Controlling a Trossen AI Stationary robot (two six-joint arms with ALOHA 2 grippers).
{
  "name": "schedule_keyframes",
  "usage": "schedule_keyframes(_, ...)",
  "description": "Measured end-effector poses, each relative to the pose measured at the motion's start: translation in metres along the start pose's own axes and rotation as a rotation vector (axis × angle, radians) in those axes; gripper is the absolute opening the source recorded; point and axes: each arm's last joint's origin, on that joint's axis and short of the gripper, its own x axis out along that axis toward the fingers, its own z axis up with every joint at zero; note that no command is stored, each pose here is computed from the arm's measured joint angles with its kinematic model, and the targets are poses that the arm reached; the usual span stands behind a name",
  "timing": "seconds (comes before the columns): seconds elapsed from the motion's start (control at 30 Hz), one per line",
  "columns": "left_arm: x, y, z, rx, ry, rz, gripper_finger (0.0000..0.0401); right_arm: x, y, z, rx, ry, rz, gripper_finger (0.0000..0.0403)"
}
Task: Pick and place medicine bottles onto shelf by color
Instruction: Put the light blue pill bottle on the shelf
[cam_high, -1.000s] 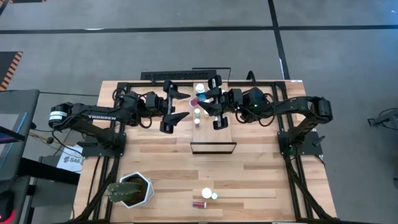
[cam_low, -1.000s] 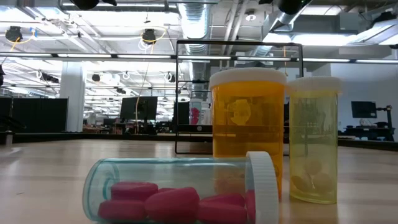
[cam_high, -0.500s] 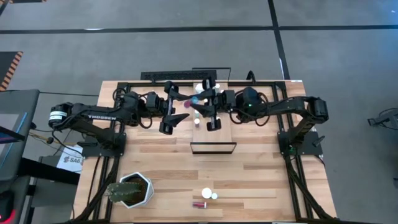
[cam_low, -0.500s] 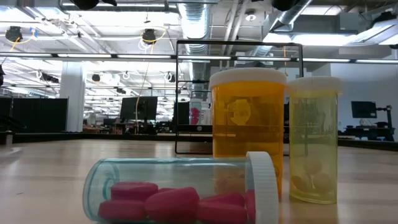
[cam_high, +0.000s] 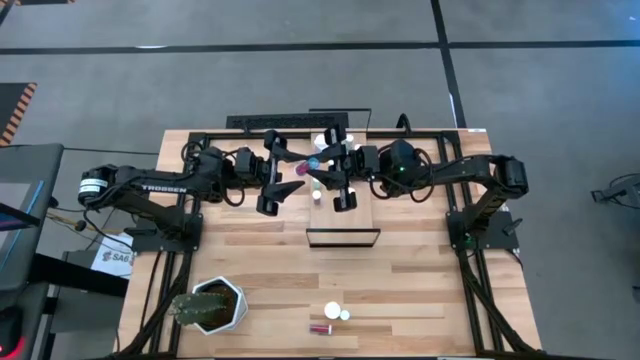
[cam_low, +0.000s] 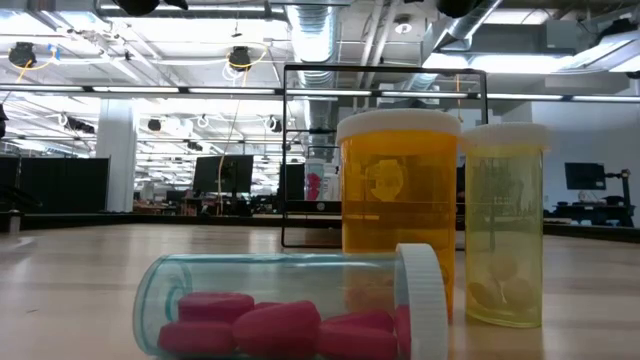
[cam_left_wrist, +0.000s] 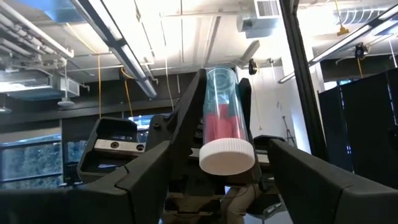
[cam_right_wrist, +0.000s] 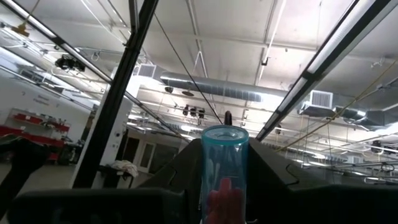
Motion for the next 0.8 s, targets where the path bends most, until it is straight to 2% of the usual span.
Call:
schedule_keyframes(0.4, 0.0, 0.0, 0.0, 0.041, 0.0, 0.0, 0.0153, 0.0, 0.0003, -0.0002, 0.008, 0.001, 0.014, 0.0123)
schedule_keyframes(0.8, 0.0, -0.0002, -0.0001, 0.041, 0.001, -0.008, 0.0102, 0.0, 0.0003, -0.0006, 0.012, 0.006, 0.014, 0.0123)
